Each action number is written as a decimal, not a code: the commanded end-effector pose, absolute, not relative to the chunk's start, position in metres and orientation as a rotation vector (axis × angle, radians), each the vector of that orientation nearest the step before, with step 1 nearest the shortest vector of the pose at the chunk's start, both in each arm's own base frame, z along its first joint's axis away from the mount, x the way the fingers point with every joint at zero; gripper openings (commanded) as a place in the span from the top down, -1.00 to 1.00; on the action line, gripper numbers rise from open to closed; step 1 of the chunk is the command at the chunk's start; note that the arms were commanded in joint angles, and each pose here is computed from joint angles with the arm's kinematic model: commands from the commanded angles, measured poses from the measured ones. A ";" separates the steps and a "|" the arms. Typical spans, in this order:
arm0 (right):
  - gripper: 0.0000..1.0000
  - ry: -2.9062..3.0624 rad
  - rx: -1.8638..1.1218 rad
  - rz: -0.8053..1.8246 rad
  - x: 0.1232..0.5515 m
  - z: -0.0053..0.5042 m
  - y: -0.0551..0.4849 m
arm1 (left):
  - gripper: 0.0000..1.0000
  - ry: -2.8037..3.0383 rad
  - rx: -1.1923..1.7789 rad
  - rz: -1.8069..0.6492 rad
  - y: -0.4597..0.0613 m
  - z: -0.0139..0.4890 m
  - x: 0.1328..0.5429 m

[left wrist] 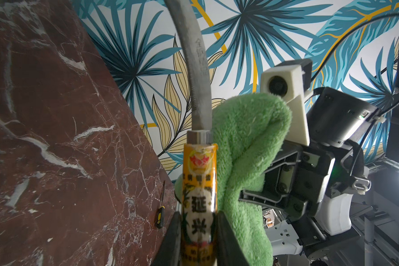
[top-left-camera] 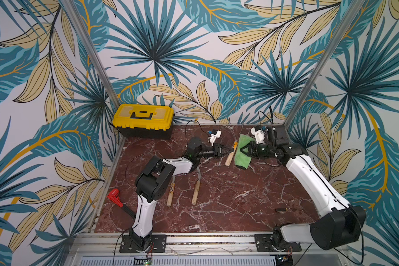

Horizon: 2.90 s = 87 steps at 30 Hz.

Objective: Wipe small sickles with rags
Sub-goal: Wipe the small sickle, then place the rag at the center of the board, then adjust the small sickle.

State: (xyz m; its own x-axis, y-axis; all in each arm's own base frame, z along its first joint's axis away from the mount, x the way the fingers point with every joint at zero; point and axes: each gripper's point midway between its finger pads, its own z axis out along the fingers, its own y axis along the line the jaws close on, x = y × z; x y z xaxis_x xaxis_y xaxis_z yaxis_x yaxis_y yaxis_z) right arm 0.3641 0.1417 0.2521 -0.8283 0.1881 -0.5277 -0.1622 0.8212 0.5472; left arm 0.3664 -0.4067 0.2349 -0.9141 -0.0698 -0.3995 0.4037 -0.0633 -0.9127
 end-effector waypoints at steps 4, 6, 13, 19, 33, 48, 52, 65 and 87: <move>0.69 2.480 -0.036 0.910 0.366 0.233 0.158 | 1.00 1.772 0.448 -2.029 -0.403 0.268 0.358; 0.68 2.487 -0.057 0.946 0.360 0.227 0.164 | 1.00 1.765 0.451 -2.028 -0.405 0.270 0.360; 0.68 2.548 -0.129 0.980 0.328 0.202 0.183 | 1.00 1.747 0.458 -2.043 -0.412 0.275 0.372; 0.68 2.634 0.011 0.817 0.307 0.177 0.155 | 1.00 1.740 0.441 -2.036 -0.408 0.276 0.381; 0.57 2.919 0.288 0.470 0.291 0.094 0.099 | 1.00 1.789 0.387 -2.012 -0.393 0.258 0.382; 0.05 3.035 0.376 0.377 0.297 0.048 0.093 | 1.00 1.824 0.383 -1.988 -0.386 0.243 0.371; -0.14 3.031 0.373 0.355 0.295 0.052 0.090 | 1.00 1.837 0.376 -1.982 -0.386 0.236 0.370; -0.45 2.966 0.369 0.196 0.276 0.109 0.066 | 1.00 1.857 0.363 -1.971 -0.385 0.225 0.371; -0.42 2.421 0.415 0.802 0.372 0.230 0.140 | 1.00 1.871 0.390 -1.991 -0.393 0.222 0.360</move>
